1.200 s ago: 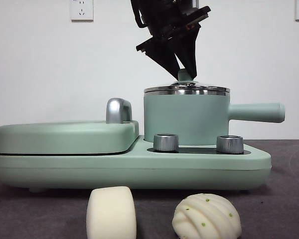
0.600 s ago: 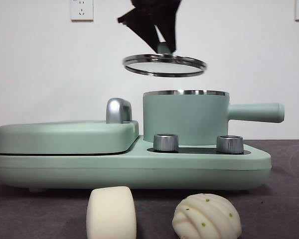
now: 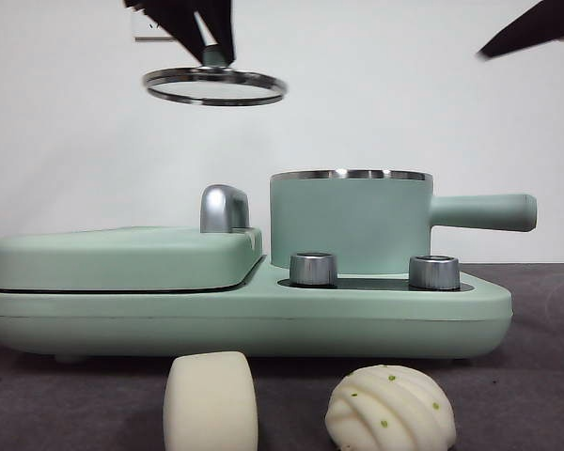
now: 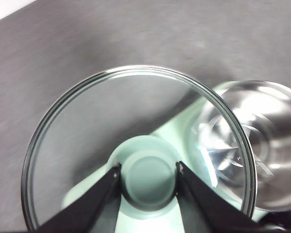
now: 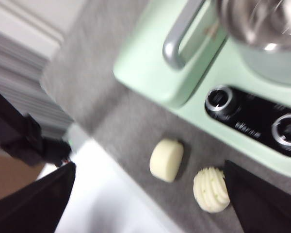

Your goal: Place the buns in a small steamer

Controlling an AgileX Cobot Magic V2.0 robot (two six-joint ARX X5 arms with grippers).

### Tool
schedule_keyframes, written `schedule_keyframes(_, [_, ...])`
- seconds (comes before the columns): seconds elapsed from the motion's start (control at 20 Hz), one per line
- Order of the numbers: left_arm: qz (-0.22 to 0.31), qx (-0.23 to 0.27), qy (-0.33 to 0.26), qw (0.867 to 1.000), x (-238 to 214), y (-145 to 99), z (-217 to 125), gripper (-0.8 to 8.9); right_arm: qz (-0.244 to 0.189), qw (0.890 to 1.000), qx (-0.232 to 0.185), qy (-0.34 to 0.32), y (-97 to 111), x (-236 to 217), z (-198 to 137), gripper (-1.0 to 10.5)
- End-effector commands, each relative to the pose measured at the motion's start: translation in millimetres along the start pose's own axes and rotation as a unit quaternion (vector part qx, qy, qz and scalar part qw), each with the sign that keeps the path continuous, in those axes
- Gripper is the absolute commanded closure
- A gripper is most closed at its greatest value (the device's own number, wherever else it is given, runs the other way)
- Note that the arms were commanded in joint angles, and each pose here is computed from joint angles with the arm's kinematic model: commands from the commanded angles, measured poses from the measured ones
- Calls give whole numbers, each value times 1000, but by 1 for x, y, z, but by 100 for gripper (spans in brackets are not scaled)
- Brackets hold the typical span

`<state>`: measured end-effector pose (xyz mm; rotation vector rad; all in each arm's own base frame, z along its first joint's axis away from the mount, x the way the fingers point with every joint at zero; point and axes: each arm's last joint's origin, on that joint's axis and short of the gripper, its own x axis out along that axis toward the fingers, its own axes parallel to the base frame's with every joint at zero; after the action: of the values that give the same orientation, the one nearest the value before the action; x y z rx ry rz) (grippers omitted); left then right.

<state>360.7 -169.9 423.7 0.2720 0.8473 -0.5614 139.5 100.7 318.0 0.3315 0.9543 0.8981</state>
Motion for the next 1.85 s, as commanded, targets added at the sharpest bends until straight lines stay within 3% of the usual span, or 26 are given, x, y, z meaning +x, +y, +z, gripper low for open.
schedule_keyframes(0.05, [15,-28,-28,999,-17,13,2,695,-9,999,-13,42,16,28,9,461])
schedule_keyframes(0.45, [59,-84,-27,994,-25,64,-9,695,-98,976,-79,176,54,142,2,462])
schedule_keyframes(0.9, [80,-112,-25,990,-31,88,-17,695,-170,943,-86,274,36,217,-35,480])
schedule_keyframes(1.1, [80,-112,-26,990,-31,88,-17,695,-177,938,-87,284,27,237,-42,604])
schedule_keyframes(1.25, [81,-112,-27,990,-31,88,-17,695,-176,938,-91,284,27,240,-44,801])
schedule_keyframes(1.35, [81,-112,-27,990,-31,88,-17,695,-173,939,-91,283,28,240,-43,812])
schedule_keyframes(1.5, [81,-113,-27,990,-31,89,-17,695,-175,934,-98,296,42,232,-29,812])
schedule_keyframes(1.7, [83,-114,-27,990,-31,90,-17,695,-189,925,-109,312,69,200,19,812])
schedule_keyframes(1.85, [82,-114,-26,990,-31,90,-17,695,-205,930,-108,286,72,169,69,811])
